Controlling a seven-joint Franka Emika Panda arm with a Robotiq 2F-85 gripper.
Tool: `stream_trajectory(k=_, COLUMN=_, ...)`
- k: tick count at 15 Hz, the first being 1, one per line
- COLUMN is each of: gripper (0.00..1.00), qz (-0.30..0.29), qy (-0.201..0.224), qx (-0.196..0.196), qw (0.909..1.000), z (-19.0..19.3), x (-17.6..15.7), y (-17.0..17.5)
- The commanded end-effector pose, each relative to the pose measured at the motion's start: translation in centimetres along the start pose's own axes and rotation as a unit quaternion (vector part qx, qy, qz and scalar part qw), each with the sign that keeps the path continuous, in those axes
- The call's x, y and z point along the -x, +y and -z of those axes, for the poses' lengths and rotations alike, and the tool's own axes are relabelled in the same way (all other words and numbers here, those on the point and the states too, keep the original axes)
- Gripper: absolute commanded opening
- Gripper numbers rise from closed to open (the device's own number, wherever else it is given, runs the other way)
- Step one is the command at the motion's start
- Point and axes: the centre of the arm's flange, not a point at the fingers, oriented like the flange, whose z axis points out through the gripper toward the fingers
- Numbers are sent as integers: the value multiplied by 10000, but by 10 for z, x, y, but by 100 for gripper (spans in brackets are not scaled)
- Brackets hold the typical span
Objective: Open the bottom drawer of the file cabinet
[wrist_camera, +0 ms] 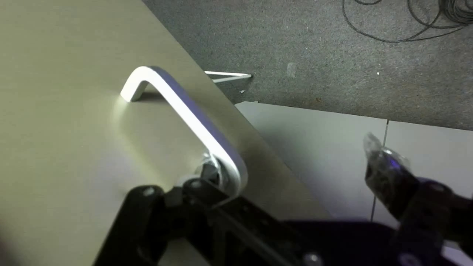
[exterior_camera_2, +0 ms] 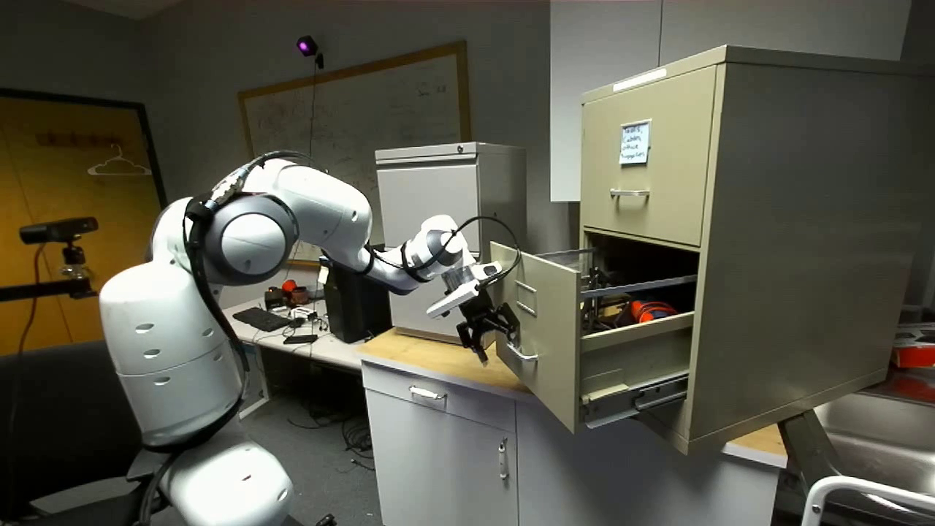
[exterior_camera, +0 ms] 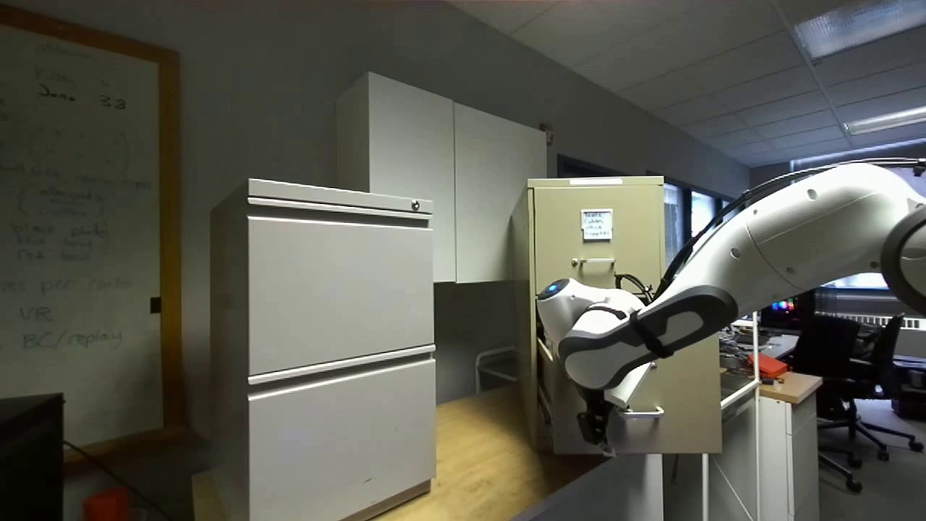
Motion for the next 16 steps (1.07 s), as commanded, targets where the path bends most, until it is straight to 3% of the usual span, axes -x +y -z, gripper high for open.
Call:
stream_trajectory(k=1, gripper=100, qz=-21, qy=-61, qx=-466, qw=9989, z=10, x=-14, y=-58)
stream_trajectory(k=10, gripper=100, qz=-373, qy=198, qx=108, qw=9991, z=14, x=-17, y=-58)
stream_trajectory(k=16, gripper=100, qz=-732, qy=458, qx=814, qw=9929, z=20, x=-15, y=-64)
